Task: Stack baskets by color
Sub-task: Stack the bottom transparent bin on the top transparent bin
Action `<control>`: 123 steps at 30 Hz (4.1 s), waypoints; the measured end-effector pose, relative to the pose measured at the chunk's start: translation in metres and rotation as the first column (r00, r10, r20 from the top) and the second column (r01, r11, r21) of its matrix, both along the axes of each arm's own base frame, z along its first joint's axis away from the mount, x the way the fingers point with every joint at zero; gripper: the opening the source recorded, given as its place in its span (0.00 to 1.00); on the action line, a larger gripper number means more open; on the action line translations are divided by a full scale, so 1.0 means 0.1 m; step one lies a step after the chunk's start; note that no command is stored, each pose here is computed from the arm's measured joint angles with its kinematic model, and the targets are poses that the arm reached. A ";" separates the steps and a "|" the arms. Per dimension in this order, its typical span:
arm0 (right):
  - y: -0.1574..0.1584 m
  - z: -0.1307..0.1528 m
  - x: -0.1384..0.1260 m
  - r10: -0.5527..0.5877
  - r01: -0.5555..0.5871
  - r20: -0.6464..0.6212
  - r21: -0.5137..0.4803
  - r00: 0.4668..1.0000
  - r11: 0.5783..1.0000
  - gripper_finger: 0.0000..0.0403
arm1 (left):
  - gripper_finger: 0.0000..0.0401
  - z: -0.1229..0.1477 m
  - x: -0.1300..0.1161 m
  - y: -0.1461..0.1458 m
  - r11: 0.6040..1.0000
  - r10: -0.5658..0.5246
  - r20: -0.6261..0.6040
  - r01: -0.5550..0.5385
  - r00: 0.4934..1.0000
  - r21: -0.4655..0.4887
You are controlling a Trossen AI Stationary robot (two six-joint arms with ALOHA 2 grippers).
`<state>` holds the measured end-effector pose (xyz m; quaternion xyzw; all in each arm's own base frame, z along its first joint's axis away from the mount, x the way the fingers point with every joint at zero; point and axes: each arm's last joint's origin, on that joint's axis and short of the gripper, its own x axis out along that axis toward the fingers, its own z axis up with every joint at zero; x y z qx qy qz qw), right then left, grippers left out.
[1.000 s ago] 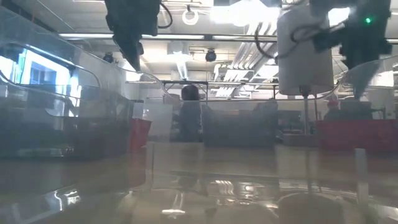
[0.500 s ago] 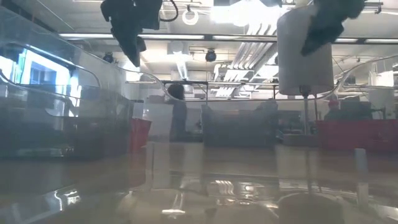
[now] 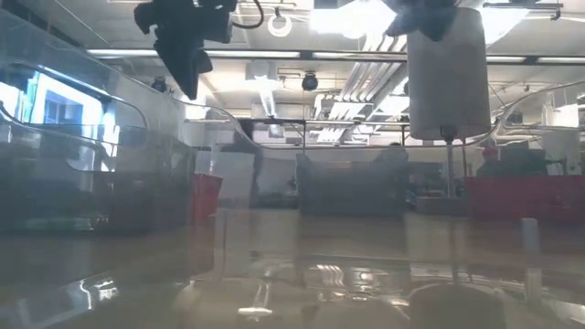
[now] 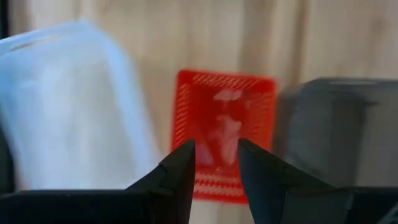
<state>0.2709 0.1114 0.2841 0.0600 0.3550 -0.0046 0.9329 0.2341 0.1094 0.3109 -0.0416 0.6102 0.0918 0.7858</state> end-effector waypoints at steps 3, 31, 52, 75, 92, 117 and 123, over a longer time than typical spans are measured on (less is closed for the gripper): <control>0.08 0.05 0.16 0.051 -0.053 -0.041 -0.041 0.998 0.998 0.31 | 0.26 0.00 -0.02 0.01 0.998 0.019 -0.040 -0.017 0.999 0.053; 0.73 -0.40 0.74 0.200 -0.181 -0.309 0.089 0.930 0.980 0.31 | 0.26 -0.01 -0.04 0.01 0.998 0.034 -0.062 -0.031 0.997 0.059; 0.89 -0.89 0.88 0.187 -0.144 -0.403 0.136 0.896 0.980 0.31 | 0.26 -0.01 -0.04 0.01 0.997 0.059 -0.057 -0.056 0.997 0.055; 0.74 -1.26 0.97 0.098 -0.065 -0.522 0.082 0.847 0.995 0.03 | 0.26 -0.01 -0.07 0.00 0.997 0.073 -0.085 -0.070 0.994 0.036; 0.27 -0.97 1.05 0.084 -0.102 -0.492 -0.009 0.867 0.995 0.00 | 0.26 -0.02 -0.07 -0.01 0.999 0.039 -0.082 -0.038 0.996 0.011; -0.70 -0.35 0.98 -0.043 -0.078 -0.415 -0.270 0.909 0.960 0.00 | 0.26 0.35 -0.45 -0.04 0.997 0.073 0.140 -0.073 0.988 -0.004; -0.98 -0.34 1.03 -0.066 -0.059 -0.396 -0.297 0.916 0.953 0.00 | 0.26 0.44 -0.60 -0.01 0.992 0.119 0.177 -0.126 0.977 0.024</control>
